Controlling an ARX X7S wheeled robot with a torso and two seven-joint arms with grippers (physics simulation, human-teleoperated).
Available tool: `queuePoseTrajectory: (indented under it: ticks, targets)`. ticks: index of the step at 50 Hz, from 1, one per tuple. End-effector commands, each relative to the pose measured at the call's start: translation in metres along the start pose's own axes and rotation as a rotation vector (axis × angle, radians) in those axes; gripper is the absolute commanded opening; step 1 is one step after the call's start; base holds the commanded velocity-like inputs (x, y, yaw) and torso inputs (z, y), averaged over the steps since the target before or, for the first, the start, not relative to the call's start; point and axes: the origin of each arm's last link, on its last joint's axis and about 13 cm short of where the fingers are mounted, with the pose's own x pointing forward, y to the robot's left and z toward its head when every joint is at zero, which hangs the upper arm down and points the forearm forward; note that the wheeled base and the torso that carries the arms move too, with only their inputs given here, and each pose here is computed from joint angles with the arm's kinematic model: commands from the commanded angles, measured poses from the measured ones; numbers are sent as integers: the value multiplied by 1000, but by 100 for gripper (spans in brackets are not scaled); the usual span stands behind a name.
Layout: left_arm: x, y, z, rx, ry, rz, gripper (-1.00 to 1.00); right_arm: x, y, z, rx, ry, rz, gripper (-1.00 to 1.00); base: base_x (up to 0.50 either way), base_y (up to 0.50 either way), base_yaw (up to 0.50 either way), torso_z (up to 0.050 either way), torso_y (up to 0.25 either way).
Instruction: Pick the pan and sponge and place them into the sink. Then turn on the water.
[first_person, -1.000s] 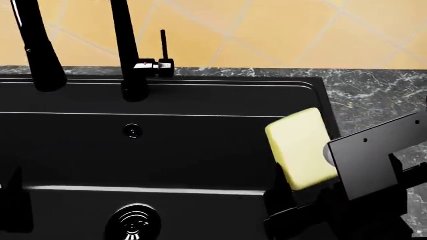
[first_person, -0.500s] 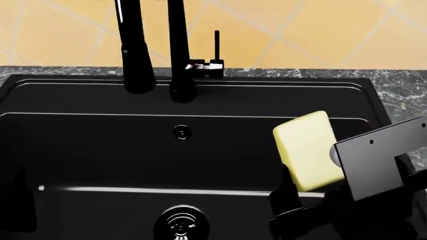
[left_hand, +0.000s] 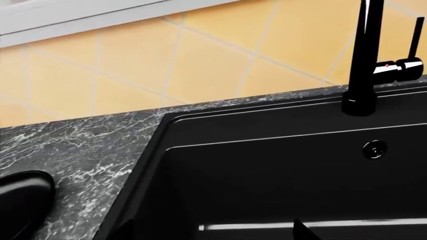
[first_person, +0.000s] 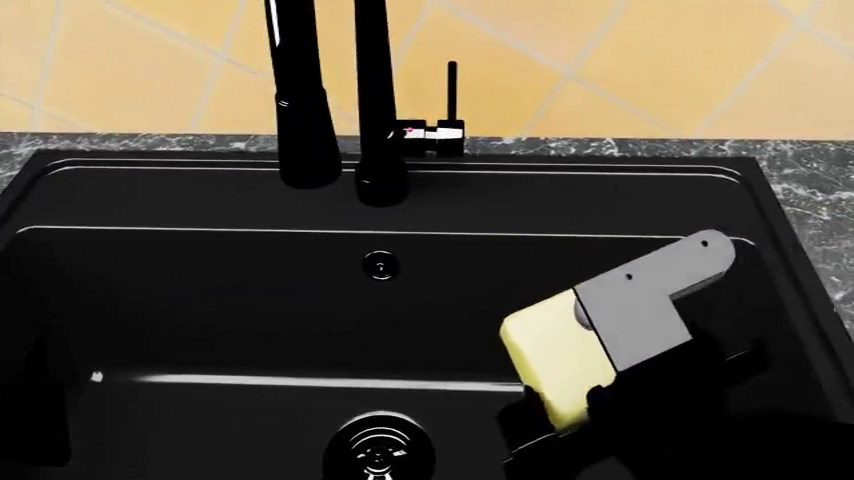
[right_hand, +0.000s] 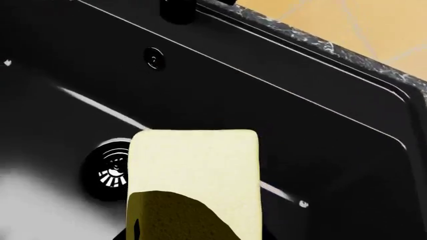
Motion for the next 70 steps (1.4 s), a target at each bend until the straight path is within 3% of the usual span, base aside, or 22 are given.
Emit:
queuePoseTrajectory:
  ticks: [1, 16, 40, 62, 63, 70]
  targets:
    - [3, 1, 1, -35, -7, -19, 100, 31, 6, 3, 64, 100, 64, -100, 0, 0, 0, 0, 0]
    - [5, -4, 1, -29, -3, -25, 100, 67, 22, -29, 164, 132, -6, -100, 0, 0, 0, 0, 0]
    - [7, -6, -2, -30, 2, -24, 100, 109, 30, -52, 191, 220, 0, -100, 0, 0, 0, 0, 0]
    - [7, -5, -1, -30, 0, -25, 100, 112, 27, -59, 205, 267, 15, -100, 0, 0, 0, 0, 0]
    - [8, -6, -2, -30, 1, -24, 100, 111, 27, -59, 197, 269, 12, 100, 0, 0, 0, 0, 0]
    - [6, -4, -3, -31, 1, -26, 100, 103, 23, -56, 197, 253, -2, 100, 0, 0, 0, 0, 0]
